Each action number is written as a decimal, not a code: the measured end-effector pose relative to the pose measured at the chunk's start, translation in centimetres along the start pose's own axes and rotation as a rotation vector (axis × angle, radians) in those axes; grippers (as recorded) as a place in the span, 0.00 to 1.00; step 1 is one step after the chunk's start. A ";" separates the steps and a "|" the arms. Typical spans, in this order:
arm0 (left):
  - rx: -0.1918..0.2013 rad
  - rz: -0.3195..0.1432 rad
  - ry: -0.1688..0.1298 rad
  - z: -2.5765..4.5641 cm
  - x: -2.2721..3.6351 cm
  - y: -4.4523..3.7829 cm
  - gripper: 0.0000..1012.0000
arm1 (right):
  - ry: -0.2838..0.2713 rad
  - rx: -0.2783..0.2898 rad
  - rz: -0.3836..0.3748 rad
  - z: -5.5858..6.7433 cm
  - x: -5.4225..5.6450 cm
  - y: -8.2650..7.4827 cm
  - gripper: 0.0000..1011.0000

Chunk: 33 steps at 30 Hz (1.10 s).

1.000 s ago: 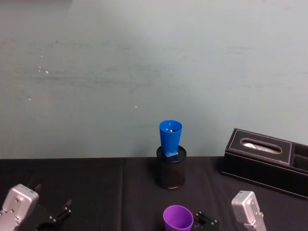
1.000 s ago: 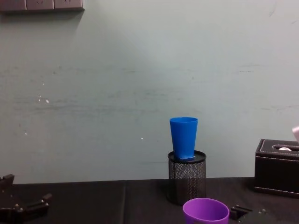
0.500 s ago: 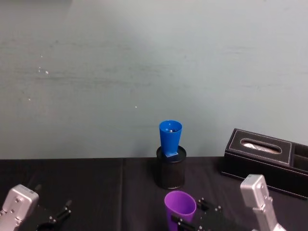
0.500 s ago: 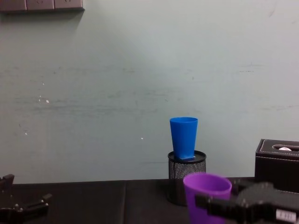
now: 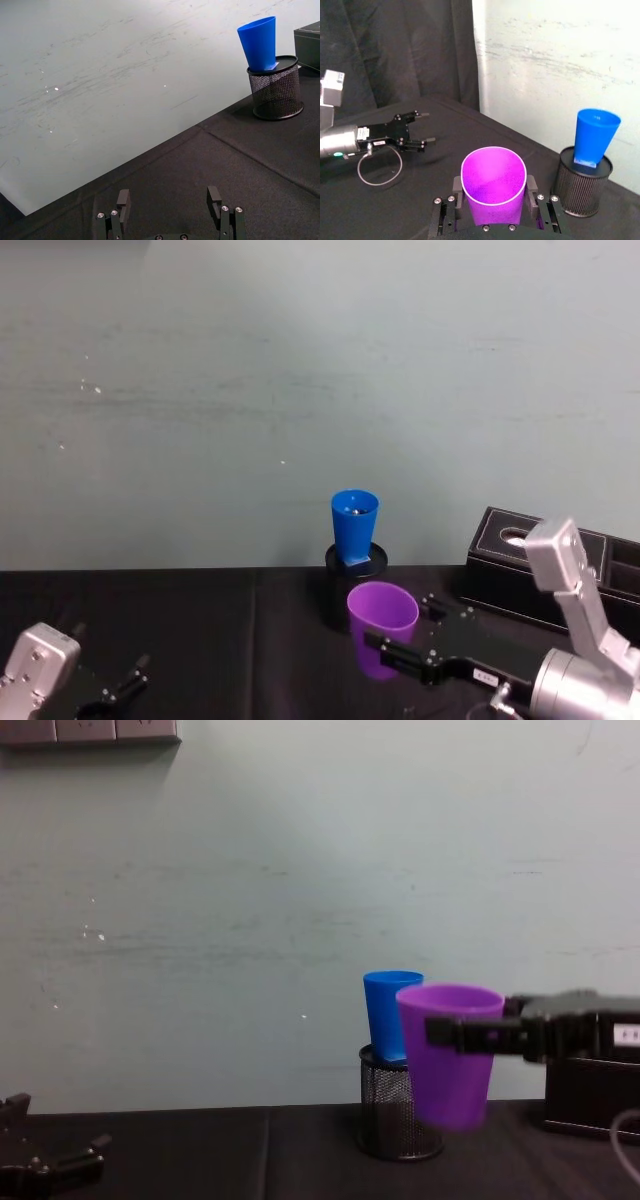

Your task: Pick up one cup with a gripper and tap it against the other cup.

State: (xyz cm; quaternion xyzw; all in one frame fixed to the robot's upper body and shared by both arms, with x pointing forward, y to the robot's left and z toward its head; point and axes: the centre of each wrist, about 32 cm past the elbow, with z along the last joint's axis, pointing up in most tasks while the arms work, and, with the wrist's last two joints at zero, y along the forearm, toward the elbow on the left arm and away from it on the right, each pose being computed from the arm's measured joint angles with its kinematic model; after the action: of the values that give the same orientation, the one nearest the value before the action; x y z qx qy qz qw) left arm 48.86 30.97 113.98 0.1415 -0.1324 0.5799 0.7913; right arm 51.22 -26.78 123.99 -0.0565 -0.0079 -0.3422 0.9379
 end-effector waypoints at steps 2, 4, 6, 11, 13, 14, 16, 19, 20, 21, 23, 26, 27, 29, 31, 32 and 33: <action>0.000 0.000 0.000 0.00 0.00 0.00 0.99 | -0.009 -0.003 0.004 0.8 0.1 -0.2 0.72; 0.000 0.000 0.000 0.00 0.00 0.00 0.99 | -0.011 -0.003 0.007 1.2 0.2 -0.2 0.72; 0.000 0.000 0.000 0.00 0.00 0.00 0.99 | -0.008 -0.004 0.014 1.8 0.2 -0.3 0.72; 0.000 0.000 0.000 0.00 0.00 0.00 0.99 | -0.002 0.000 0.019 2.2 0.1 -0.4 0.72; 0.000 0.000 0.000 0.00 0.00 0.00 0.99 | 0.001 0.001 0.018 2.2 0.1 -0.4 0.72; 0.000 0.000 0.000 0.00 0.00 0.00 0.99 | 0.001 0.000 0.018 2.2 0.1 -0.4 0.72; 0.000 0.000 0.000 0.00 0.00 0.00 0.99 | 0.001 0.000 0.018 2.2 0.1 -0.4 0.72; 0.000 0.000 0.000 0.00 0.00 0.00 0.99 | 0.000 0.000 0.018 2.2 0.1 -0.4 0.72; 0.000 0.000 0.000 0.00 0.00 0.00 0.99 | 0.000 0.000 0.018 2.2 0.1 -0.4 0.72; 0.000 0.000 0.000 0.00 0.00 0.00 0.99 | 0.000 0.000 0.018 2.2 0.1 -0.4 0.72; 0.000 0.000 0.000 0.00 0.00 0.00 0.99 | 0.000 0.000 0.018 2.2 0.1 -0.3 0.72; 0.000 0.000 0.000 0.00 0.00 0.00 0.99 | -0.001 0.000 0.018 2.2 0.1 -0.3 0.72; 0.000 0.000 0.000 0.00 0.00 0.00 0.99 | -0.001 0.000 0.018 2.2 0.1 -0.3 0.72; 0.000 0.000 0.000 0.00 0.00 0.00 0.99 | -0.002 0.000 0.018 2.2 0.1 -0.3 0.72; 0.000 0.000 0.000 0.00 0.00 0.00 0.99 | -0.003 0.000 0.018 2.2 0.1 -0.3 0.72; 0.000 0.000 0.000 0.00 0.00 0.00 0.99 | -0.003 0.000 0.018 2.2 0.1 -0.3 0.72; 0.000 0.000 0.000 0.00 0.00 0.00 0.99 | -0.003 0.000 0.018 2.2 0.1 -0.3 0.72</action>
State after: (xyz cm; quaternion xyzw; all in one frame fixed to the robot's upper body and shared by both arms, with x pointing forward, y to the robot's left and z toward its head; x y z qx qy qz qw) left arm 48.86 30.97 113.98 0.1415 -0.1325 0.5799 0.7913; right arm 51.14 -26.85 126.23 -0.0571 -0.0087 -0.3339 0.9408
